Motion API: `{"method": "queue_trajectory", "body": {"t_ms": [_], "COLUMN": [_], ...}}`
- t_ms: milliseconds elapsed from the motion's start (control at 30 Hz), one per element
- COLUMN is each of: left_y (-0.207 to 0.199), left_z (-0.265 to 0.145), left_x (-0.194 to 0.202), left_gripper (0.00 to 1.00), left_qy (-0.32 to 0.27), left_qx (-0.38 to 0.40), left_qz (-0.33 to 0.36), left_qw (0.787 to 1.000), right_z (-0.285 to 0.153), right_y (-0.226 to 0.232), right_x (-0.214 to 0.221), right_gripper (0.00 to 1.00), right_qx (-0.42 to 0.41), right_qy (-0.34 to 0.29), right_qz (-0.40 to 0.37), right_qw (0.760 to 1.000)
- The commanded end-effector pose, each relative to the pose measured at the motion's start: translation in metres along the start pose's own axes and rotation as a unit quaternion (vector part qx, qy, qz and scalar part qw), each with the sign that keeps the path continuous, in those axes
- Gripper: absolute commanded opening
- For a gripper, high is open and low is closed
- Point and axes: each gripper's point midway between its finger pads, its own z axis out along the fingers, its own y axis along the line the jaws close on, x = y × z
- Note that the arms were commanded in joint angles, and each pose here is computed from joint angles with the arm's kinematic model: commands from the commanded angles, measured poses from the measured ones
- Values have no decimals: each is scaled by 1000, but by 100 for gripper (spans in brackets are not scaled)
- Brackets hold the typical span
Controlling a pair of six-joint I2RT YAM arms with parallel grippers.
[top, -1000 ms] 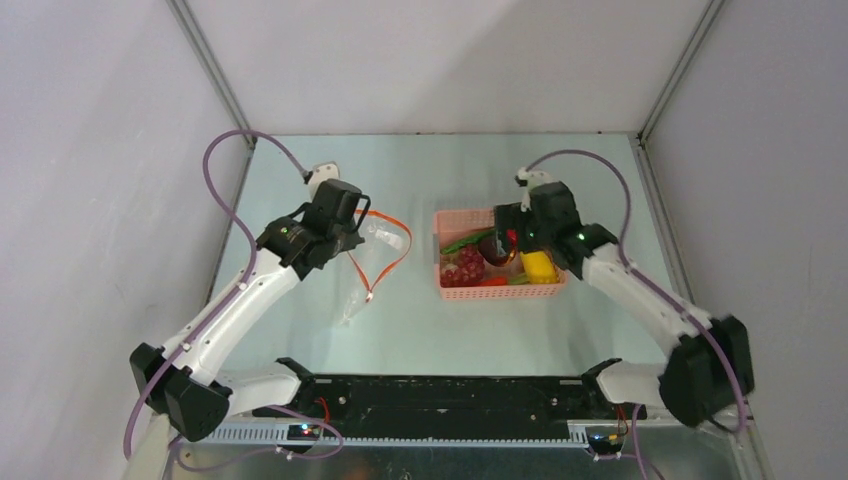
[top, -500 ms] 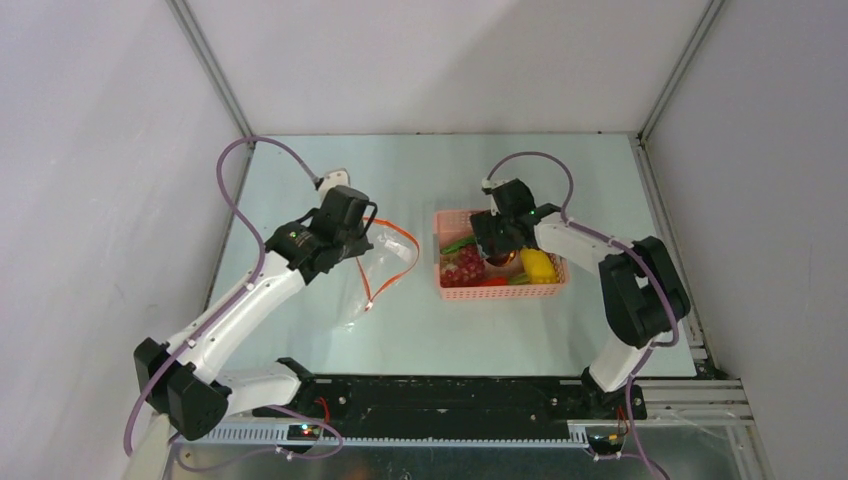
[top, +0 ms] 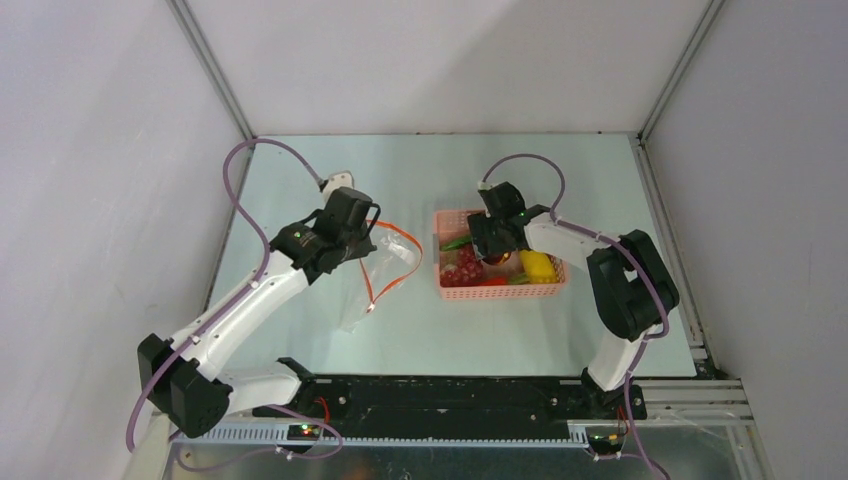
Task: Place the food in the zip-top bag and seal the zipper
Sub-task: Pick up the fake vegetable from the bin, then place the fake vegetable in the zipper food storage bag.
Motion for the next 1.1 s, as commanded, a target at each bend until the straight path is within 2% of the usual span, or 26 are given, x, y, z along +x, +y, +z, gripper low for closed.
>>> {"method": "queue_trajectory", "body": {"t_ms": [0,100,167,400,533,700,800,967,1067], "left_y": [-9,-10,-11,-13,-15,-20,-21,-19,-15], "left_z": [-4,-6,-6,-2,-3,-6,-8,-14,-19], "left_x": [-8,-9,-10,-6,-5,-4,-4,-7,-9], "left_gripper": [0,0,0,0,0,0,0,0,0], "left_qy": [-17,-20,-22,-19,-14,-12,-12,-17,-20], "left_qx": [20,23,26,30,35,54,58,58,48], "left_qz": [-16,-16,-17,-15,-13,-16,-17,-22,-26], "left_qw": [1000,999,999,999,999,998,998,998,998], "right_z": [0,-16,-29,-88,-134,-205,-236,-259,-251], "right_y": [1,2,3,18,56,122,172,214,232], "right_x": [-14,-23,-29,-46,-59,-79,-73,-82,-79], "right_gripper": [68,55,51,49,49,50,50,56,59], "right_qx": [16,17,17,9,-72,-224,-343,-410,-424], "right_qy": [-22,-41,-54,-124,-187,-266,-266,-301,-287], "right_qz": [18,24,23,41,34,4,-20,-30,-26], "right_qw": [999,999,998,991,979,938,901,861,858]}}
